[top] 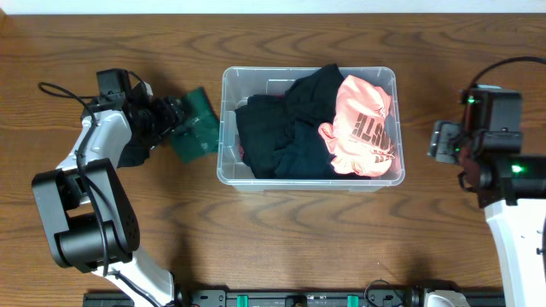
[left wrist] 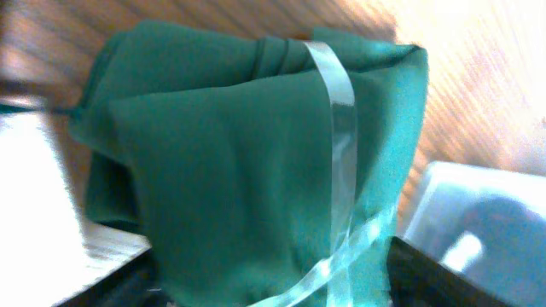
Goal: Pack container
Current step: 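Grasp the green folded garment with the left gripper, then place the green garment into the bin and press it down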
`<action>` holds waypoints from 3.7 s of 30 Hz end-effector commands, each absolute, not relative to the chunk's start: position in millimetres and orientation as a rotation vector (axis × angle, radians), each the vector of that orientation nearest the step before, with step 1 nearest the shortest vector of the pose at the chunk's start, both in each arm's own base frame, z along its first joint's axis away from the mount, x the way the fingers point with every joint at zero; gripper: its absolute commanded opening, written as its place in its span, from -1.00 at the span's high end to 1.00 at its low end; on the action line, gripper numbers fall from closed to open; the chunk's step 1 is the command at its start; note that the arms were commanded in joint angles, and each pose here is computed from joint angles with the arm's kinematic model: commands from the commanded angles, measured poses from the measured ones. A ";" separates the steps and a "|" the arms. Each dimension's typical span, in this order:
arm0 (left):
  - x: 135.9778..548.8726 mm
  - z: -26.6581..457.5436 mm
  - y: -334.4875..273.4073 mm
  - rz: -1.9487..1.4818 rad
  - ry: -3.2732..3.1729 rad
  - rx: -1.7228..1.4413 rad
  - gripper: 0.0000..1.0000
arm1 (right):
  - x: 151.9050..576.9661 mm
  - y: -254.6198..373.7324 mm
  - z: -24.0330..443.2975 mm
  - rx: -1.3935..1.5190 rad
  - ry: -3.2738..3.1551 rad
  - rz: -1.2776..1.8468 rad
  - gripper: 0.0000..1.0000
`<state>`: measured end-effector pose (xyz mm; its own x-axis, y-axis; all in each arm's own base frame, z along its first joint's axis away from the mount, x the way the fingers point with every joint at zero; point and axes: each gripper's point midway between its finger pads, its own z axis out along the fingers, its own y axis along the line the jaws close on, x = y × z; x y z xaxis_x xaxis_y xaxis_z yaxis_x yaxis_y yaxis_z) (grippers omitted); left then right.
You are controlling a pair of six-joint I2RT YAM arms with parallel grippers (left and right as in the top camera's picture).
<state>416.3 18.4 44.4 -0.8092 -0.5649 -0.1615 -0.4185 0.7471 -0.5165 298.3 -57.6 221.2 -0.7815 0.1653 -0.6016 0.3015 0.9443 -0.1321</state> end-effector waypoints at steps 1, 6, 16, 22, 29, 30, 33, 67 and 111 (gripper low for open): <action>414.8 50.2 3.5 -0.795 2.635 -0.699 -0.09 | 290.1 -84.8 224.6 0.519 2.449 -0.305 -0.61; 414.9 59.3 3.6 -0.790 2.621 -0.683 0.85 | 284.5 -97.1 221.3 0.600 2.453 -0.242 -0.61; 418.0 110.9 6.1 -0.747 2.514 -0.588 0.88 | 284.4 -98.5 221.5 0.601 2.451 -0.246 -0.62; 411.8 112.0 4.4 -0.750 2.533 -0.594 0.88 | 284.4 -98.5 221.5 0.601 2.451 -0.246 -0.61; 408.0 178.4 -8.4 -0.724 2.397 -0.442 0.88 | 284.6 -98.6 221.7 0.601 2.450 -0.246 -0.62; 405.9 194.4 -14.4 -0.721 2.366 -0.399 0.88 | 284.6 -98.7 221.8 0.601 2.450 -0.246 -0.62; 397.5 236.6 -35.0 -0.726 2.282 -0.289 0.88 | 284.7 -98.7 221.8 0.601 2.449 -0.246 -0.62; 346.9 185.3 -288.8 -1.014 2.399 0.437 0.15 | 284.7 -98.4 221.7 0.600 2.450 -0.245 -0.64; 378.0 157.4 -232.0 -0.414 2.472 0.413 -0.15 | 284.6 -98.3 221.6 0.600 2.450 -0.245 -0.64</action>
<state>364.7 -233.5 114.1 -0.8492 0.1871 -0.4938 0.3410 0.9083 -0.2422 284.6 -95.3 216.0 -0.7378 0.3455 -0.5799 0.4524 0.8907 -0.0448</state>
